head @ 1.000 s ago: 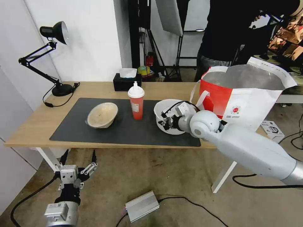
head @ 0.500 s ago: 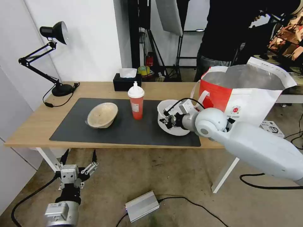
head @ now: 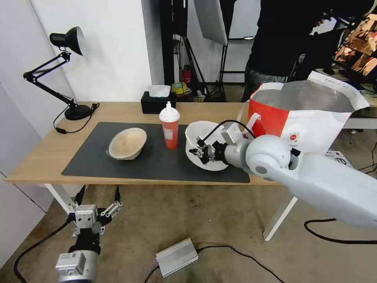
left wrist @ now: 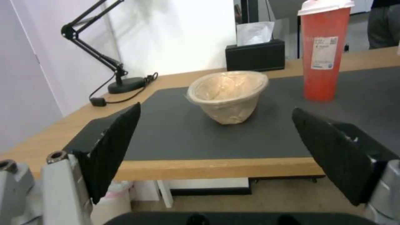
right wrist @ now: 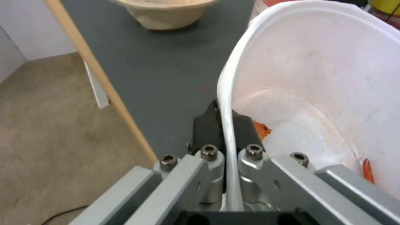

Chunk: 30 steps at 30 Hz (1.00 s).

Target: Pick up the trash from the table and place it into the takeout bag.

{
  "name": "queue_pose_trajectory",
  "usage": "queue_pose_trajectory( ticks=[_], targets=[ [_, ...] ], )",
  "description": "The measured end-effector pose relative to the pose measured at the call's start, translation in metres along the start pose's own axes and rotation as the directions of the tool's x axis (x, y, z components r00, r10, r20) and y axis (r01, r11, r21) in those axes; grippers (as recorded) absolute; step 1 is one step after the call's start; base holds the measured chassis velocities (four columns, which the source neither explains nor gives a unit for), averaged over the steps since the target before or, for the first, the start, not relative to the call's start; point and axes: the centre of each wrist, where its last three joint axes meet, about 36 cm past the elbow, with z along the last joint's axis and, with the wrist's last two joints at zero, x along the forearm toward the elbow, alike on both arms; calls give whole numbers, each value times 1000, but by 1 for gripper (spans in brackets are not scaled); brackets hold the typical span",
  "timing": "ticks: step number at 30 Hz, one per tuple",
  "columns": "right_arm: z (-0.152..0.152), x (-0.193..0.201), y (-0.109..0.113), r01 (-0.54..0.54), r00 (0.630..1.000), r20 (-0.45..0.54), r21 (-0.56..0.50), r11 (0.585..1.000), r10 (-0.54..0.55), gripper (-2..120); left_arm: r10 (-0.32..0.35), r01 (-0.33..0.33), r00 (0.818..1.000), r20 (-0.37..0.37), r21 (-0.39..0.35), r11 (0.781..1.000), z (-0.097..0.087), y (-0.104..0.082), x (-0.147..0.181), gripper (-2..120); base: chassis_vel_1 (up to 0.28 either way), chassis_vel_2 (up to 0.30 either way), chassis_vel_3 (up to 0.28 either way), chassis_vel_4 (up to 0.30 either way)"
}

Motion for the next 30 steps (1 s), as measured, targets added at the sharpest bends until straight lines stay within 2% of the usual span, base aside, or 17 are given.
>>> queue_pose_trajectory(
  ticks=[14,30],
  targets=[
    [-23,26,32,59,996,55,89,994,-64,0,-2,2,1000,3,3,1000,0,-1,0,98,0,0,0,0],
    [-56,73,26,18,995,93,190,982,-36,0,0,0,1000,11,5,1000,1,-2,0,98,0,0,0,0]
  ],
)
